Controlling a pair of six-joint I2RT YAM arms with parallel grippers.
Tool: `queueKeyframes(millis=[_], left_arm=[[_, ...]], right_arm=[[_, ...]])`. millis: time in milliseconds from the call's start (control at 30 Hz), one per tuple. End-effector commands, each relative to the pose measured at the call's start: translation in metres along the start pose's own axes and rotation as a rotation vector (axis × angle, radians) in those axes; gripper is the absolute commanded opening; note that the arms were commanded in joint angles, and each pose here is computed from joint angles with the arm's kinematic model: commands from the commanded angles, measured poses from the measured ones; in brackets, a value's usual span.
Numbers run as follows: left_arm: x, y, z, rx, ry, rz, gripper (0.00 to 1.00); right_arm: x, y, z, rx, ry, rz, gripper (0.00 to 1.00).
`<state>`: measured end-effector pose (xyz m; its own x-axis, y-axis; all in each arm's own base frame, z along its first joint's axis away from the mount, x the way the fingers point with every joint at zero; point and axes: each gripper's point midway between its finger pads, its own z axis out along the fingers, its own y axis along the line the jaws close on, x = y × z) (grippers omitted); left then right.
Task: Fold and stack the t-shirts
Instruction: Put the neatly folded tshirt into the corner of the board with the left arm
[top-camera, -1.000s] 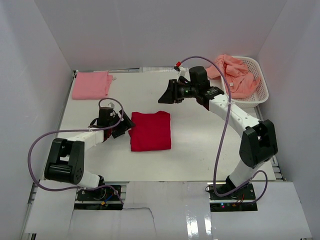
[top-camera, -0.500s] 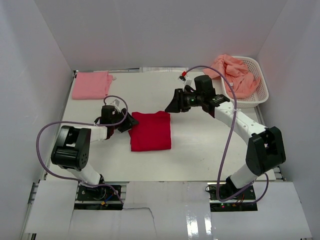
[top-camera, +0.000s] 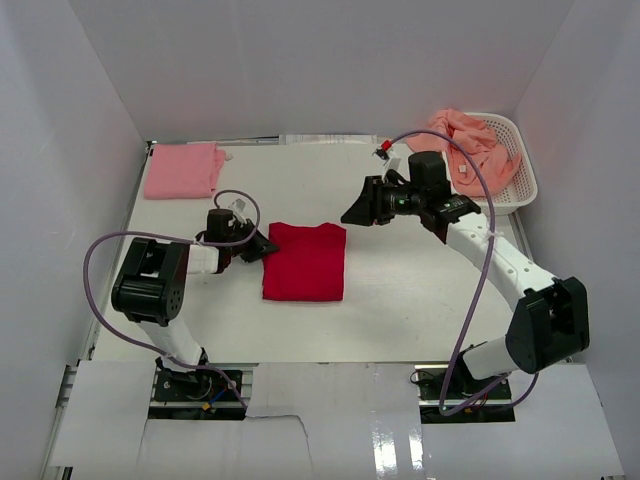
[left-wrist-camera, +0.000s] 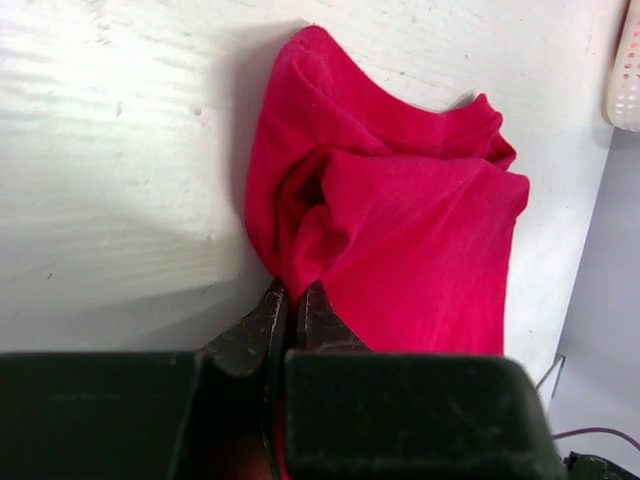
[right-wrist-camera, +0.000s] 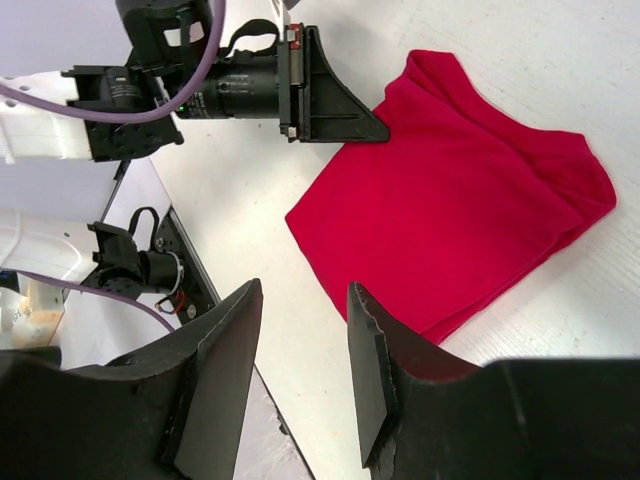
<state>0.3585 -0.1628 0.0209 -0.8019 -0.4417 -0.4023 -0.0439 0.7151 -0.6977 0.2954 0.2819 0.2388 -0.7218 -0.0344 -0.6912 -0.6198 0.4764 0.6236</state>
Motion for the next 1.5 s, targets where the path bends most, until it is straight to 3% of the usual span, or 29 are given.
queueKeyframes(millis=[0, 167, 400, 733, 1133, 1167, 1467], left_arm=[[0.046, 0.048, 0.004, -0.166, 0.141, -0.071, 0.0], [0.022, 0.028, 0.003, -0.135, 0.09, -0.064, 0.0], [-0.061, 0.007, -0.005, -0.282, -0.041, 0.026, 0.0], [-0.171, -0.044, 0.012, -0.218, -0.143, 0.082, 0.0], [-0.262, -0.028, 0.016, -0.186, -0.188, 0.041, 0.0], [-0.277, -0.012, 0.008, -0.199, -0.208, 0.02, 0.0], [-0.335, -0.028, -0.02, -0.133, -0.299, 0.045, 0.0]], right_arm=[[-0.005, 0.016, -0.013, -0.04, -0.023, -0.037, 0.46], [0.001, 0.023, -0.026, -0.023, -0.034, -0.045, 0.46], [0.018, 0.02, -0.032, -0.017, -0.015, -0.04, 0.45], [0.028, 0.03, -0.042, -0.044, -0.007, -0.046, 0.45], [0.043, 0.036, -0.053, -0.036, 0.004, -0.027, 0.45], [0.043, 0.036, -0.054, -0.034, 0.004, -0.028, 0.45], [0.057, 0.03, -0.057, -0.01, 0.013, -0.005, 0.45]])
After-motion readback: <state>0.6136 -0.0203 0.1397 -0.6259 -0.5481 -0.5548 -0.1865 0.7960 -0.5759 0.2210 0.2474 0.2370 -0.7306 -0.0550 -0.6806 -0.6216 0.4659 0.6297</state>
